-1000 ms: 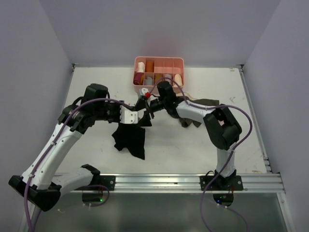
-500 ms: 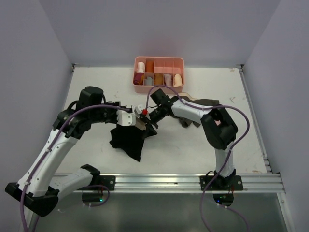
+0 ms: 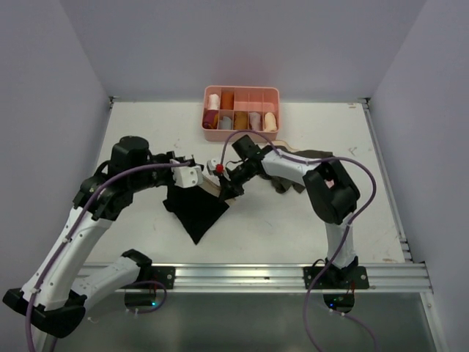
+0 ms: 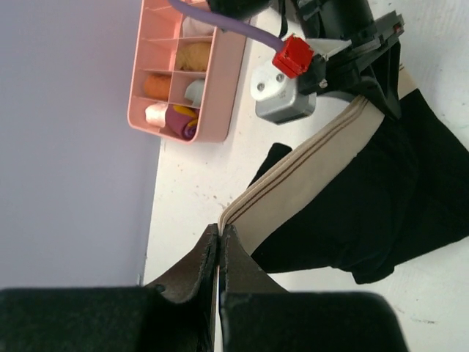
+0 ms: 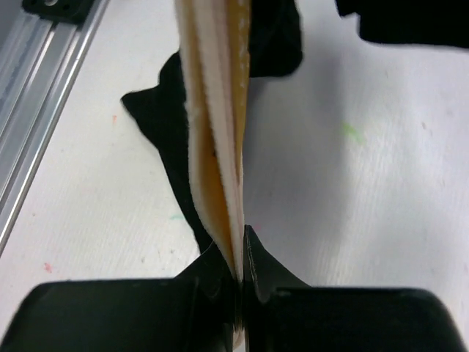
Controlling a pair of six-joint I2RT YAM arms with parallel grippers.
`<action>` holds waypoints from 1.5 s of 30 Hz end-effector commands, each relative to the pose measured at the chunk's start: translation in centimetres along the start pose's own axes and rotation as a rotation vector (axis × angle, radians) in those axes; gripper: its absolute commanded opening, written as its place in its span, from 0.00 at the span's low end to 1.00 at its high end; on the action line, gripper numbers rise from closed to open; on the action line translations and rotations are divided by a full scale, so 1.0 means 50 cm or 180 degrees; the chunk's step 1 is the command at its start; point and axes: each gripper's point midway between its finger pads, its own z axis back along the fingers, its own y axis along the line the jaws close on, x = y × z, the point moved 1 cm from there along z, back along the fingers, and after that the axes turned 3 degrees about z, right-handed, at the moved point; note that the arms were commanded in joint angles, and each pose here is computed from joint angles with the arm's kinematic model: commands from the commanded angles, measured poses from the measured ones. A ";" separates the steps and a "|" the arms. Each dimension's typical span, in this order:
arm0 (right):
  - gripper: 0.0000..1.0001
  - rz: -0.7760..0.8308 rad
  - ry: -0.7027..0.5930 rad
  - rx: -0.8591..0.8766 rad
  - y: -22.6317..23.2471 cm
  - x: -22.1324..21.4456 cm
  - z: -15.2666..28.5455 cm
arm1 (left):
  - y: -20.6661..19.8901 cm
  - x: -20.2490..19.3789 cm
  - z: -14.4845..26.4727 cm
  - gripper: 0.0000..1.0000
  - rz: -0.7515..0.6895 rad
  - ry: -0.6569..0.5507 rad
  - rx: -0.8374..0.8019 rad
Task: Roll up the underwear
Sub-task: Flatten the underwear
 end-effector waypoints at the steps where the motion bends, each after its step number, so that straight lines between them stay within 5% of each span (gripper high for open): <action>1: 0.00 -0.0216 0.0214 -0.0428 -0.041 0.002 0.073 | 0.052 -0.019 0.001 0.00 0.0469 0.0145 0.0605; 9: 0.00 -0.0384 0.0373 -0.1681 -0.124 0.184 0.328 | 0.156 -0.056 0.006 0.00 0.1695 0.0000 0.1750; 13: 0.00 -0.0152 0.0416 -0.2212 -0.125 0.263 0.405 | 0.152 -0.039 -0.010 0.00 0.1521 -0.0198 0.1331; 15: 0.00 -0.0157 0.0976 -0.2156 -0.081 0.219 0.382 | 0.133 -0.024 0.009 0.00 0.1399 -0.0346 0.1266; 23: 0.00 -0.0236 0.1507 -0.1584 0.110 0.132 0.370 | -0.100 -0.050 0.033 0.00 0.1196 -0.0290 0.0152; 29: 0.00 -0.0342 0.1696 -0.1524 0.065 0.077 0.340 | -0.119 -0.131 -0.045 0.00 0.1542 0.0161 0.0101; 34: 0.00 -0.0592 0.2046 -0.1420 -0.072 -0.021 0.274 | -0.088 -0.261 -0.175 0.00 0.1781 0.0840 0.0315; 37: 0.00 -0.0726 0.2064 -0.1492 -0.148 -0.035 0.268 | -0.023 -0.291 -0.213 0.00 0.1968 0.0727 0.0478; 40: 0.00 -0.0671 0.1791 -0.1774 -0.196 0.049 0.328 | 0.071 -0.287 -0.201 0.00 0.1974 0.0553 0.0736; 45: 0.00 -0.0373 0.1572 -0.1987 -0.165 0.152 0.387 | 0.126 -0.209 -0.136 0.00 0.1616 0.0090 0.0648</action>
